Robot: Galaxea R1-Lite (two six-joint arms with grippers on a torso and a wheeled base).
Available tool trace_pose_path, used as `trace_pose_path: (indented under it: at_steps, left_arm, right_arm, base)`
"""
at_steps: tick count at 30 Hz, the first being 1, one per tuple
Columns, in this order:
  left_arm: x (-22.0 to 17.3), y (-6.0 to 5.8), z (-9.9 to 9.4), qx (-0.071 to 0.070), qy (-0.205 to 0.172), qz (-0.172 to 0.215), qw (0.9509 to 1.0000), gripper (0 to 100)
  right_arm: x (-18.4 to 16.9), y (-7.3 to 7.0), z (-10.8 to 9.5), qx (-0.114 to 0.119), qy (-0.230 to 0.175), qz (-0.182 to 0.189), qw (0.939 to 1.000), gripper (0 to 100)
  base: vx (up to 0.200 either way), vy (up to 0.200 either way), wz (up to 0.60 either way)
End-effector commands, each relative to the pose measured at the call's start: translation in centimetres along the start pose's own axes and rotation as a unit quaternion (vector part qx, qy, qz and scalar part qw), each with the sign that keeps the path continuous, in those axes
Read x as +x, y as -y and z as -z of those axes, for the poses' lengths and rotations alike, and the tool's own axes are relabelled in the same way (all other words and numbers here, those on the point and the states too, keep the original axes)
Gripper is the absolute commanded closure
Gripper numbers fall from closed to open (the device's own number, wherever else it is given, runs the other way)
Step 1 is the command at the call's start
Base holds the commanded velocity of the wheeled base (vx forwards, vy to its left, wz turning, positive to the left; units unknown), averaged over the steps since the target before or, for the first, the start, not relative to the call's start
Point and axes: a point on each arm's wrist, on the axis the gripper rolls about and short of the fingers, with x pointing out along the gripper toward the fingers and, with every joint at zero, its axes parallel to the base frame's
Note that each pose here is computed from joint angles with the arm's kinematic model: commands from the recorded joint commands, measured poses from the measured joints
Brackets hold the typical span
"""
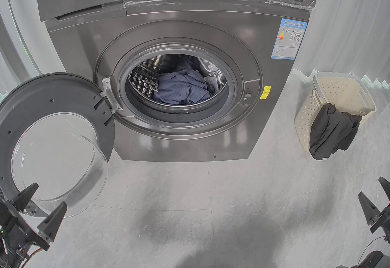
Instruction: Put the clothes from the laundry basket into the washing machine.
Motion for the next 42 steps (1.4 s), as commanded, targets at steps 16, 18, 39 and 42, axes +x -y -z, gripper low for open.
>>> trace_pose_path:
  at_steps: [16, 18, 39, 42]
  left_arm:
    - [-6.3, -0.7, 4.6, 0.004, 0.033, -0.029, 0.999, 0]
    - [-6.3, -0.7, 4.7, 0.009, 0.026, -0.037, 0.9989, 0]
    - [-7.0, -0.5, 5.7, 0.073, 0.038, -0.163, 0.9832, 0]
    - [-7.0, -0.5, 5.8, 0.067, 0.033, -0.166, 0.9832, 0]
  right_arm:
    - [-5.1, -0.2, 4.9, -0.006, 0.019, 0.055, 0.9983, 0]
    - [-5.3, -0.3, 5.0, -0.011, 0.023, 0.043, 0.9988, 0]
    - [-5.3, -0.1, 5.4, -0.019, 0.005, 0.078, 0.9967, 0]
    - [-5.3, -0.1, 5.4, -0.019, 0.005, 0.079, 0.9967, 0]
  base:
    - [0.0, -0.2, 0.0]
    - [0.0, -0.2, 0.0]
    - [0.0, -0.2, 0.0]
    - [0.0, -0.2, 0.0]
